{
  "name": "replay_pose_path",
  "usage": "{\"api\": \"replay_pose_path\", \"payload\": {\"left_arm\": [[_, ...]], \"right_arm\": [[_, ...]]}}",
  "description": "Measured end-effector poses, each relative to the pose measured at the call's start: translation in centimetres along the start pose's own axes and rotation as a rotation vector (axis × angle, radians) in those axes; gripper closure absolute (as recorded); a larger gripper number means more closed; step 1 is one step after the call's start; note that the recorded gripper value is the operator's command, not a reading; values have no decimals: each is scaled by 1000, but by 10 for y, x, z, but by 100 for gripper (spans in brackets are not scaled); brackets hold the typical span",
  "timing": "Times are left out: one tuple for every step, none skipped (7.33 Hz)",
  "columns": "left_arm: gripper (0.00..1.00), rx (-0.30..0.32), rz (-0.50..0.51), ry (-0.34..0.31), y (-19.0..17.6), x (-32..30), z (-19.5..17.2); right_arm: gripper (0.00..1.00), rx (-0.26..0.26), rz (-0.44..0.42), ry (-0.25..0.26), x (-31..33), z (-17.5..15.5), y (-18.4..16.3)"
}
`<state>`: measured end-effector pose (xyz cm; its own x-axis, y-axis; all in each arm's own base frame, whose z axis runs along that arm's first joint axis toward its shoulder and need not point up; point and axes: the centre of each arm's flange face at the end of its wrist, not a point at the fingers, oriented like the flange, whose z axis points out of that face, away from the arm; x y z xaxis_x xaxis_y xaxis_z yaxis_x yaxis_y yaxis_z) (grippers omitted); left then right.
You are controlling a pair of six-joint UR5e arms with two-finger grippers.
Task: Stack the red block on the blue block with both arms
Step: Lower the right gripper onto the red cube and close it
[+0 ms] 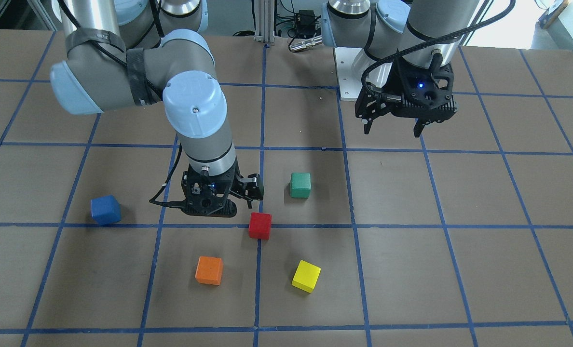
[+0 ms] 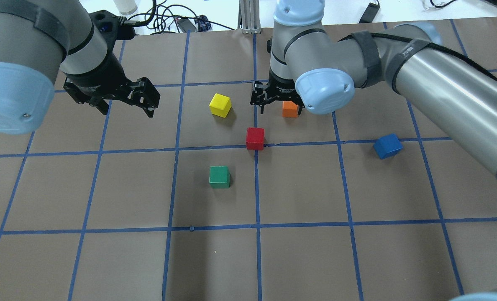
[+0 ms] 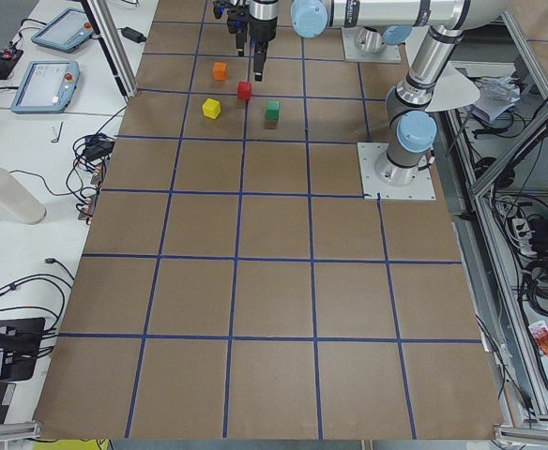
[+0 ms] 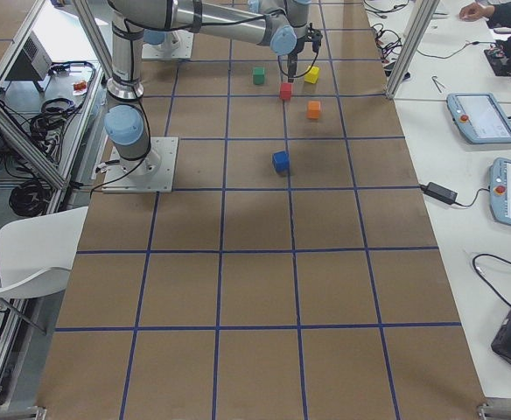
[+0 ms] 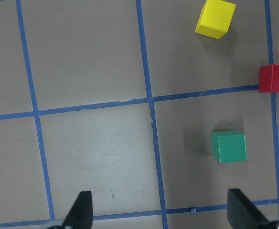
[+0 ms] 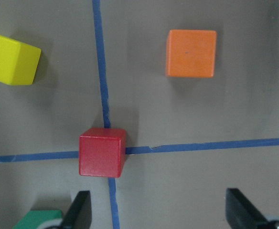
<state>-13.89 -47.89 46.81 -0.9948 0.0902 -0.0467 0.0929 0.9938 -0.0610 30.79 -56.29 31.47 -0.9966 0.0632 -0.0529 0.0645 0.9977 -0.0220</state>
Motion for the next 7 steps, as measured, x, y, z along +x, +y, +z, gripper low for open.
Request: {"api": "replay_pose_path", "payload": {"left_arm": [[0, -1, -1, 0, -1, -1, 1], [0, -4, -2, 0, -2, -1, 2], [0, -7, -3, -1, -1, -1, 4], [0, -9, -3, -1, -2, -2, 5], [0, -11, -2, -1, -2, -1, 6], [0, -13, -2, -2, -1, -1, 7], [0, -12, -2, -2, -2, -1, 6]], "right_arm": [[0, -5, -7, -3, -12, 17, 0], [0, -9, -16, -4, -20, 33, -1], [0, -20, -22, -1, -25, 49, -2], [0, -34, -30, 3, -30, 65, -2], [0, -43, -42, 6, -37, 82, -1], [0, -41, -53, -5, -45, 92, 1], [0, -45, -59, -23, -50, 98, 2]]}}
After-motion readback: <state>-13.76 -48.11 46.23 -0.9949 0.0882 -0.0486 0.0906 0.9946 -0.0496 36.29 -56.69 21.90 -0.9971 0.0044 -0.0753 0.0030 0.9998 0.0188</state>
